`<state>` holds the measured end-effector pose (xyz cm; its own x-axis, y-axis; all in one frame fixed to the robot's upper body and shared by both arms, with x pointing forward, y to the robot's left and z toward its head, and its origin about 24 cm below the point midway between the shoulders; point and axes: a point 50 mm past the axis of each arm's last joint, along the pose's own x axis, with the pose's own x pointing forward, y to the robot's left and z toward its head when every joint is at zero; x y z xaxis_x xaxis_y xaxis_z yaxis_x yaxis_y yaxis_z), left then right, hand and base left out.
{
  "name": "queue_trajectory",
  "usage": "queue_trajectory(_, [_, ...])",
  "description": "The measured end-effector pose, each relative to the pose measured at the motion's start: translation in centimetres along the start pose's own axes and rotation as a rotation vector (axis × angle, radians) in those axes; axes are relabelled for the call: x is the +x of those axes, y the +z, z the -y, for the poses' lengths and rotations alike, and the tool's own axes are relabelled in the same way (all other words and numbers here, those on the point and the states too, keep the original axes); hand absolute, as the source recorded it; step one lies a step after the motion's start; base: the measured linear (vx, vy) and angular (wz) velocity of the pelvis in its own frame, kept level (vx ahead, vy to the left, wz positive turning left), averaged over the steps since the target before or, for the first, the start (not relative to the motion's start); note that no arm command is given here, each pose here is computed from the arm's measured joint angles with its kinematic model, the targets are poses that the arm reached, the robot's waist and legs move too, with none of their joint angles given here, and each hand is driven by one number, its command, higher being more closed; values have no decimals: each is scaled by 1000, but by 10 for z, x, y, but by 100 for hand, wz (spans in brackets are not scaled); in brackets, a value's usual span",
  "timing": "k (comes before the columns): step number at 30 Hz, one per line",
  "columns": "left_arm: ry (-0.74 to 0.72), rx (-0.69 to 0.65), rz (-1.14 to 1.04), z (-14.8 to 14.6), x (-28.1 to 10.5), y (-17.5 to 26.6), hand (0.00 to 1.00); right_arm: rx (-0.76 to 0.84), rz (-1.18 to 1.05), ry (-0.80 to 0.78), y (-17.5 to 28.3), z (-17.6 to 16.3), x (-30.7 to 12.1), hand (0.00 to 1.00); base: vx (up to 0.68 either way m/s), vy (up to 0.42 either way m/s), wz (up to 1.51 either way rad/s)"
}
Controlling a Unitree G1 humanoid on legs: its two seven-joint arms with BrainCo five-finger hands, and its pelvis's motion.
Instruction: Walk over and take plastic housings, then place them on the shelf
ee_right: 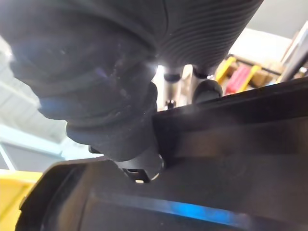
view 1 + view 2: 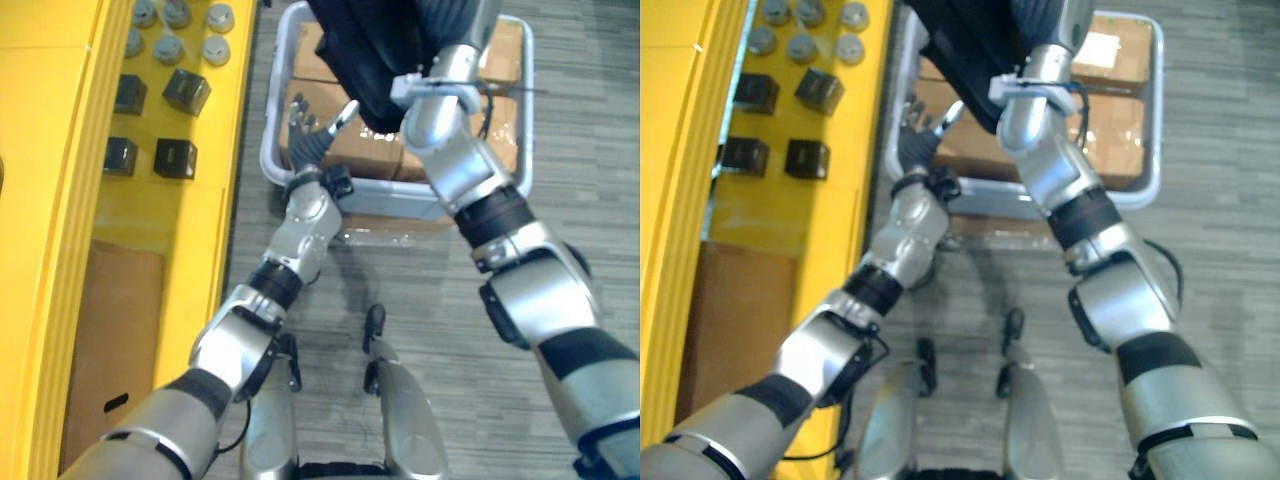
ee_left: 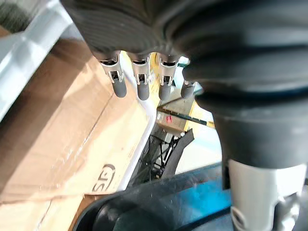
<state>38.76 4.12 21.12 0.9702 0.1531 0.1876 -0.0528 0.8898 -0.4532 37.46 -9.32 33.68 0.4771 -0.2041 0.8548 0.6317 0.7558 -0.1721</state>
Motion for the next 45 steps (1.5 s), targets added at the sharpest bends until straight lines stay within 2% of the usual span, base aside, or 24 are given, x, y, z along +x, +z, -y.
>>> queue_trajectory(5, [69, -19, 3, -12, 1, -2, 0, 21, -3, -3, 0, 1, -3, 100, 0, 0, 0])
queue_trajectory(15, [71, -88, 115, -18, 1, 8, 0, 99, 10, 43, 5, -6, -16, 100, -1, 1, -3])
queue_trajectory(22, [-44, -188, 128, -19, 0, 7, 0, 156, 22, 96, 9, -10, -28, 100, -4, 2, -2])
queue_trajectory(27, [-99, -189, 144, -17, -1, 8, 0, 172, 22, 123, 13, -15, -31, 100, 0, 0, 0])
queue_trajectory(36, [-88, -179, 135, -24, -1, 4, 0, 191, 23, 154, 18, -21, -34, 100, 0, 0, 0])
queue_trajectory(44, [-108, -157, 142, -30, -2, 2, 0, 284, 71, 226, 34, -26, -45, 100, -8, 6, -5])
queue_trajectory(45, [-113, -158, 149, -30, -2, 2, 100, 289, 70, 238, 34, -26, -46, 100, -28, 3, -6])
